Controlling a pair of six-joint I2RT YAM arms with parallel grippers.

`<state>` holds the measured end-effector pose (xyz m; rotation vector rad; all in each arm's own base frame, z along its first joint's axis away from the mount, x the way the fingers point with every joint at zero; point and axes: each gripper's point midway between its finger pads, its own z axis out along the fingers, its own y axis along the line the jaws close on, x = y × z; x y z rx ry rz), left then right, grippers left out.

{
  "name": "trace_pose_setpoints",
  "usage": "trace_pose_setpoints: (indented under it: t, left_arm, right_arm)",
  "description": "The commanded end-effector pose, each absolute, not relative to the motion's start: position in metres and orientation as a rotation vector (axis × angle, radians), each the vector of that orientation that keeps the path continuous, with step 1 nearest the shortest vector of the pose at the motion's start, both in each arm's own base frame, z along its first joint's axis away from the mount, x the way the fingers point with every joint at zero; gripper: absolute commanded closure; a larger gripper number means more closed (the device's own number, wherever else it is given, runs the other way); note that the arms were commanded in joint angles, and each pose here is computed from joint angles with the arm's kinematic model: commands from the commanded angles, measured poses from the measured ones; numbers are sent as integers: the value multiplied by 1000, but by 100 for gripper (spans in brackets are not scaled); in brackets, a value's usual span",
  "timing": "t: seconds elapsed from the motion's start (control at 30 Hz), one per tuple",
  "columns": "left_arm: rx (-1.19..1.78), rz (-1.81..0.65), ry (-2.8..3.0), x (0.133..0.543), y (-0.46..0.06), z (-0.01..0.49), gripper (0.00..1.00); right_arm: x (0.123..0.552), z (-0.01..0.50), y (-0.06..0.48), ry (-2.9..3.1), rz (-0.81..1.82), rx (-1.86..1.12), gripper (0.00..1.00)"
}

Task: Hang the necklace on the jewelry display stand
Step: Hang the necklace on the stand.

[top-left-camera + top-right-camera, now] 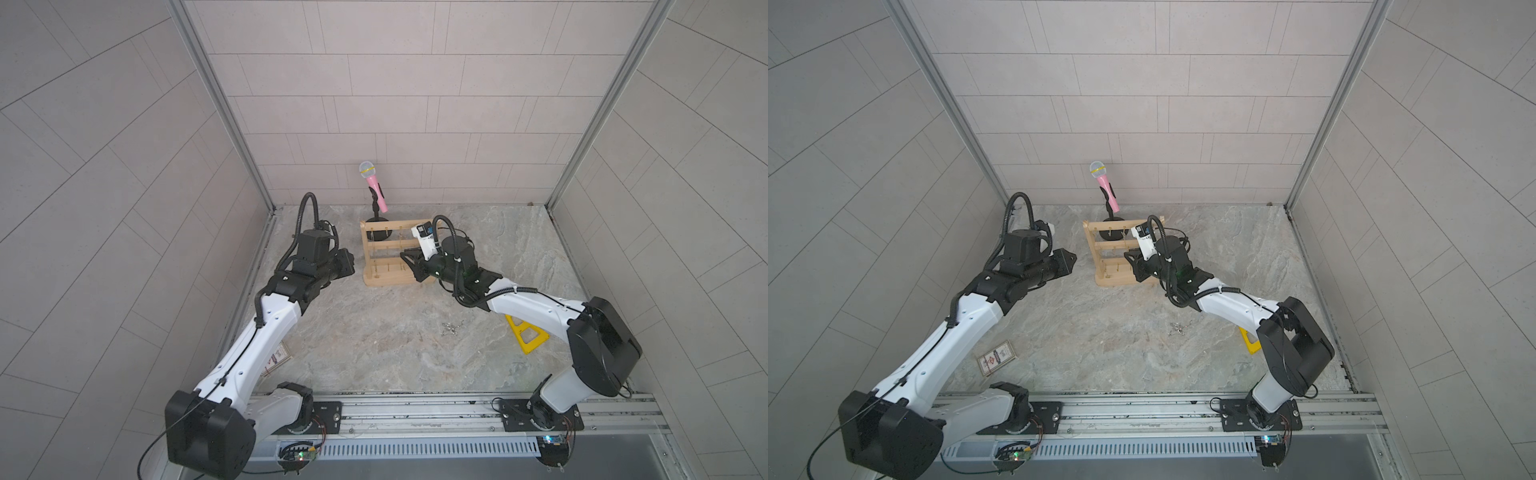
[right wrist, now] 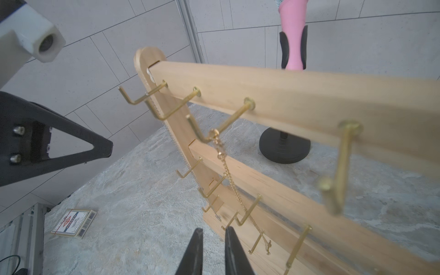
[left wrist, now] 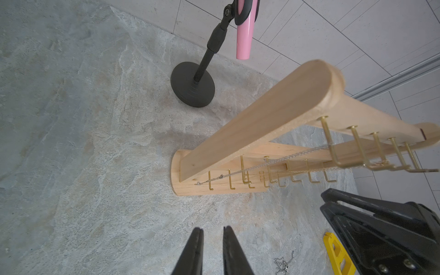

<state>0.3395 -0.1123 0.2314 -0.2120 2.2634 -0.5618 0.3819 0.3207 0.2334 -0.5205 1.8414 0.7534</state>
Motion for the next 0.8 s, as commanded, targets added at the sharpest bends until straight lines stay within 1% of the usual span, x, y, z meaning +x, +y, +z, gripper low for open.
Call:
trace_pose_setpoints:
  t: [0.0, 0.43, 0.77]
  left_arm:
    - [-226, -557, 2253, 341, -110, 231, 80]
    - [-227, -558, 2248, 341, -109, 232, 80]
    - [-229, -557, 2249, 341, -108, 232, 80]
  right_arm:
    - [398, 258, 320, 1767, 759, -467, 80]
    - [408, 271, 323, 1742, 782, -460, 82]
    - [409, 269, 325, 1747, 789, -463, 83]
